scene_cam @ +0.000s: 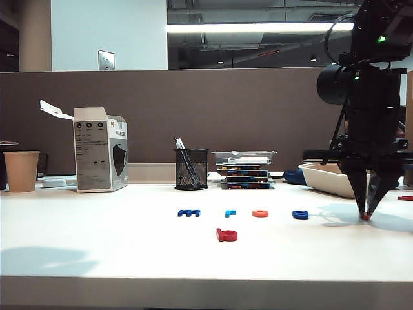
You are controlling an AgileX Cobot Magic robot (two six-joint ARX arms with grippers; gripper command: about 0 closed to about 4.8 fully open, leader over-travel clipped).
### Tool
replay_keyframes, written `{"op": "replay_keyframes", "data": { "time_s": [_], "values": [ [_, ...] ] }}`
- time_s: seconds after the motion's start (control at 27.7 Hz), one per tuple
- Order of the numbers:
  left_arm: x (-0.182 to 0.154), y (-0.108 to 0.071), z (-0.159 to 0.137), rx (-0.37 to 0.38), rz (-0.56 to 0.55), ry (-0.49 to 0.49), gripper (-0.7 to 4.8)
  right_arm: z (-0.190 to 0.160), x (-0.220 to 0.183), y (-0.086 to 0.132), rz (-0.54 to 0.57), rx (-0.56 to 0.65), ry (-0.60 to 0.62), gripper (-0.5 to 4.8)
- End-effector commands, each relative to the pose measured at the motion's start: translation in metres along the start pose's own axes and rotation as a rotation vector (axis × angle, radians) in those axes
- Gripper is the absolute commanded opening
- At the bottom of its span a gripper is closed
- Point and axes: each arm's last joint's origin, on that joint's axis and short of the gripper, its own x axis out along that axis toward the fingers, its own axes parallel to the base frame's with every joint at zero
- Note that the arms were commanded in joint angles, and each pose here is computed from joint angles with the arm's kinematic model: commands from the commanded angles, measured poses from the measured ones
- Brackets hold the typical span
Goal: Select the appropriate letters from the row of letter magnets placed on the table to arrange into the word "big".
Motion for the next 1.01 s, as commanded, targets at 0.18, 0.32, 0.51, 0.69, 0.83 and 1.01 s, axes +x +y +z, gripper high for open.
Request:
{"op": "replay_keyframes", "data": {
  "time_s": [0.18, 0.32, 0.51, 0.69, 0.83, 1.01],
  "values": [
    [-0.001, 0.000, 0.001, 0.001, -0.003, -0.012, -0.05, -0.012, 0.008, -0.004, -0.010, -0.063, 0.124, -0.06],
    [-0.001, 0.000, 0.002, 0.001, -0.003, -0.012, -0.05, -0.014, -0.006, -0.003, 0.009, -0.086, 0.102, -0.06],
    [-0.001, 0.000, 0.001, 0.001, -0.002, -0.012, -0.05, -0.021, -0.037, 0.005, 0.091, -0.120, 0.059, -0.06],
    [-0.001, 0.000, 0.002, 0.001, -0.003, -0.012, -0.05, -0.041, -0.058, 0.028, 0.171, -0.200, 0.058, -0.06],
    [-0.001, 0.000, 0.002, 0.001, -0.003, -0.012, -0.05, -0.057, -0.060, 0.048, 0.194, -0.221, 0.078, -0.06],
    [-0.001, 0.000, 0.002, 0.001, -0.003, -0.012, -0.05, -0.069, -0.063, 0.068, 0.218, -0.203, 0.053, -0.06]
  ]
}}
